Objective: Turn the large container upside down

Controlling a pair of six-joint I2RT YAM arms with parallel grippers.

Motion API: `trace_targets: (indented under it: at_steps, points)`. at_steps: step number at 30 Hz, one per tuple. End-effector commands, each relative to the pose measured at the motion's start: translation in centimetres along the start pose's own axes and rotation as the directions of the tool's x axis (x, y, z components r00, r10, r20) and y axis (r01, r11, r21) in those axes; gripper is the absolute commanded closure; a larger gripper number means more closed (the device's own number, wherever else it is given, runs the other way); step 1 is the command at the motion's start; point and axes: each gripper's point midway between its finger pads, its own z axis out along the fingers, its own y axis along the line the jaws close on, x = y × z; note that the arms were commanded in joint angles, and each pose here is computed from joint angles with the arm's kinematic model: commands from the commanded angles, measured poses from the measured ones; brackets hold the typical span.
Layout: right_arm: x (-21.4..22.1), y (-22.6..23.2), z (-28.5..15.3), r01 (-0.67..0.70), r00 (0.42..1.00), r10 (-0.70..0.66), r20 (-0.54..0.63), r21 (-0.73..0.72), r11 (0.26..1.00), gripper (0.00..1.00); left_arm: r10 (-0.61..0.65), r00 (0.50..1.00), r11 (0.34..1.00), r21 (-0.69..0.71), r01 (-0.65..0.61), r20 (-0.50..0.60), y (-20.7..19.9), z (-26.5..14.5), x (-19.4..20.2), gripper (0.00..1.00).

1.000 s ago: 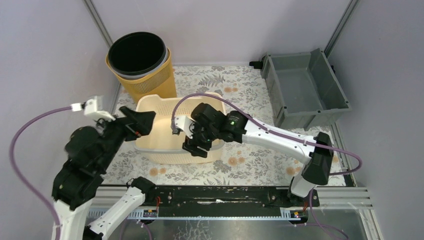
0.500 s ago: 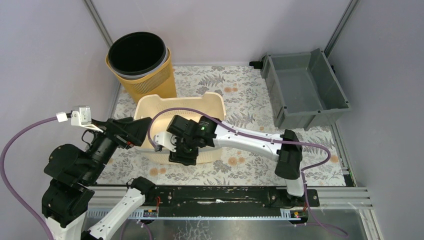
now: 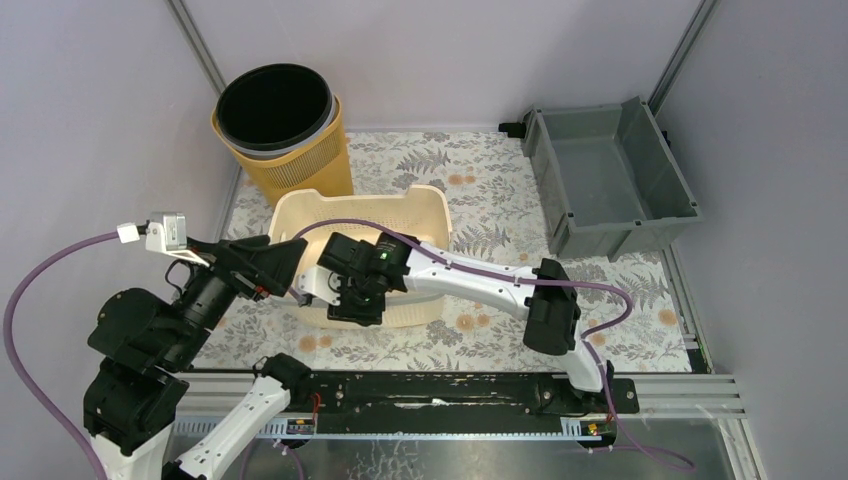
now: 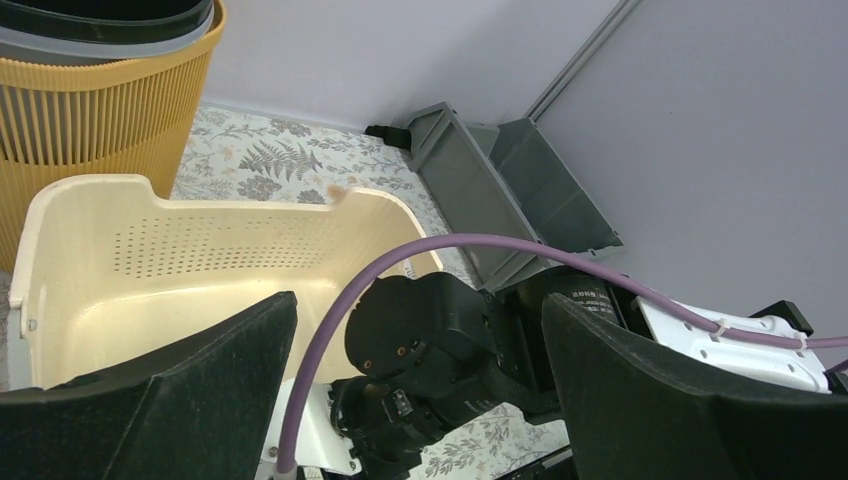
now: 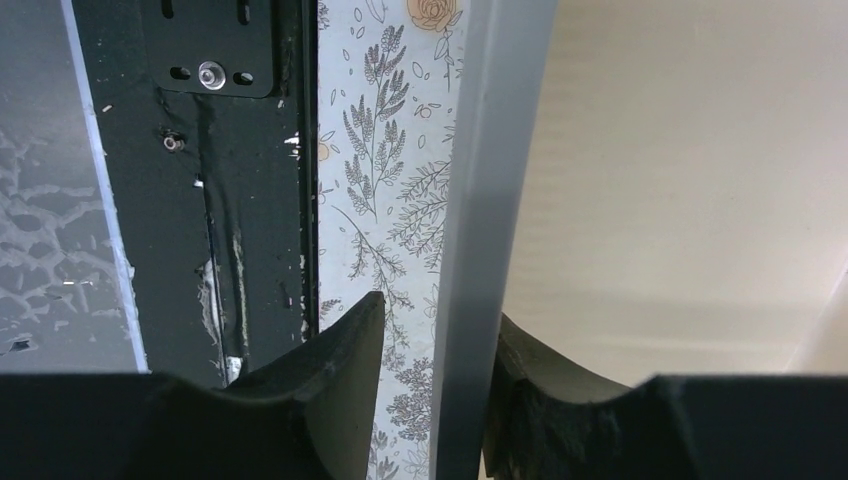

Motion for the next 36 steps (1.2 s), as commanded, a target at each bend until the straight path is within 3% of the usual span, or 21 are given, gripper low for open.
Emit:
trace_targets:
  at_steps: [1,3,9,11,12,13,19,27,36]
  points:
    - [-0.6,0.2,-0.3,0.028,1.0,-0.028,-0.014,-0.007,1.0,0.59,0.023,0.999,0.999,0.043,-0.024,0.03,-1.0,0.1,-1.1,0.0]
    - [-0.5,0.1,-0.2,0.024,0.999,-0.024,-0.033,-0.01,1.0,0.67,0.025,0.999,0.999,0.041,-0.026,0.028,-1.0,0.1,-1.1,0.0]
    - [0.8,-0.9,-0.3,-0.012,0.993,0.018,-0.114,0.053,0.999,0.78,0.024,0.999,0.999,0.039,-0.024,0.021,-0.9,0.2,-0.9,0.0]
    - [1.3,-1.2,-0.2,-0.024,0.99,0.034,-0.138,0.073,0.997,0.88,0.023,1.0,0.999,0.038,-0.024,0.019,-0.9,0.3,-0.9,0.0]
    - [1.4,-1.3,-0.1,-0.03,0.988,0.041,-0.148,0.08,0.996,0.98,0.024,1.0,0.999,0.039,-0.025,0.018,-0.9,0.3,-0.9,0.0]
    - [1.4,-1.5,-0.2,-0.036,0.987,0.049,-0.15,0.091,0.995,1.0,0.024,1.0,0.999,0.037,-0.025,0.018,-0.9,0.4,-0.9,0.0]
    - [0.2,-2.2,-1.8,-0.06,0.992,0.076,-0.103,0.15,0.987,1.0,0.024,1.0,0.999,0.039,-0.024,0.017,-1.0,0.6,-0.9,0.0]
    - [-2.6,-2.5,-7.2,-0.137,0.989,0.124,0.074,0.208,0.968,1.0,0.02,0.999,1.0,0.019,-0.021,0.051,-0.6,0.0,-1.5,0.0]
    - [-3.0,-3.0,-11.5,-0.203,0.973,0.166,0.159,0.262,0.944,1.0,0.011,0.999,1.0,0.016,-0.011,0.043,-0.5,0.2,-1.2,0.0]
